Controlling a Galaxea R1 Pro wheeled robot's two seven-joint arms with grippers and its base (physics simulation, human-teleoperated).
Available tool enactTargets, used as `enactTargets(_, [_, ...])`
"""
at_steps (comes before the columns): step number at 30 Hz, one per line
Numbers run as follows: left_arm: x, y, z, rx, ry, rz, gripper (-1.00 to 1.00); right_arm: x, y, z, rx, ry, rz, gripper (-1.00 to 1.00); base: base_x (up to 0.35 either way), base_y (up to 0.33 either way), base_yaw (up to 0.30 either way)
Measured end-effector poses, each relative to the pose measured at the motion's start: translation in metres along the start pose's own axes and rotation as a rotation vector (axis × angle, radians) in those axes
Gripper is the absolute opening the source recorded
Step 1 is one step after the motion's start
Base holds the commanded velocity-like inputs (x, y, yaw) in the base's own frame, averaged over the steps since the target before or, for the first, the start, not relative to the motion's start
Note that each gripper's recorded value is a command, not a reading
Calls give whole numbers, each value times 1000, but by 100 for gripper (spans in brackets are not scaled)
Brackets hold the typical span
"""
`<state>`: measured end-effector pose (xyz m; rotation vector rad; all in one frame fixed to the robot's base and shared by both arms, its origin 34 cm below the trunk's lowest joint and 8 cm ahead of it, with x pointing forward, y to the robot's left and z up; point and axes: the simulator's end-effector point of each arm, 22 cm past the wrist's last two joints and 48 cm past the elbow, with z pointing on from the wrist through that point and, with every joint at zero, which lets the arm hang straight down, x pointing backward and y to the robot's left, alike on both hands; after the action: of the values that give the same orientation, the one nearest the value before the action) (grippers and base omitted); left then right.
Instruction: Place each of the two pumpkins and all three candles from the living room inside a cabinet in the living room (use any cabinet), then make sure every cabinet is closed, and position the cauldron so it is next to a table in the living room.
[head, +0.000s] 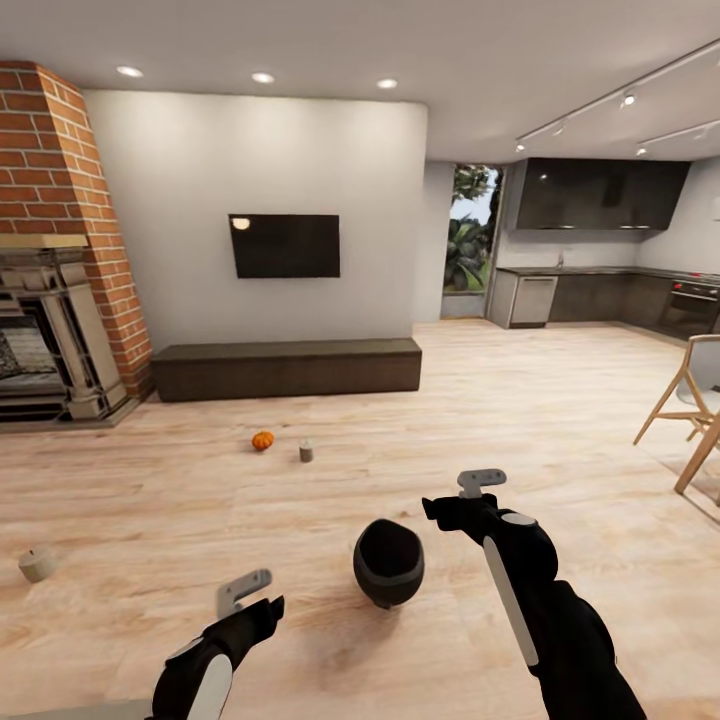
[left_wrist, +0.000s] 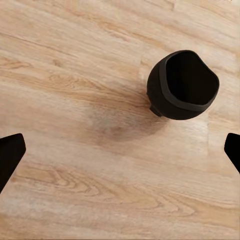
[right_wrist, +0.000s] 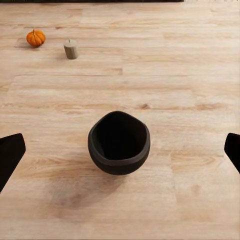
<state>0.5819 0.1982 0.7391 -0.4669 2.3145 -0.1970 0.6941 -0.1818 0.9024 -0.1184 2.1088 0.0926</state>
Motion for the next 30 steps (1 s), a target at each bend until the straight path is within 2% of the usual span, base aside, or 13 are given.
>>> enactTargets(12, [3, 1, 1, -2, 6, 1, 100, 0, 0, 0, 0, 0, 0, 100, 335, -7, 79])
enactTargets(25, [0, 1, 1, -3, -6, -3, 100, 0, -1, 0, 2, 1, 0, 100, 334, -103, 246])
enactTargets(30, [0, 1, 1, -4, -9, -4, 100, 0, -1, 0, 2, 0, 0, 100, 322, -157, 119])
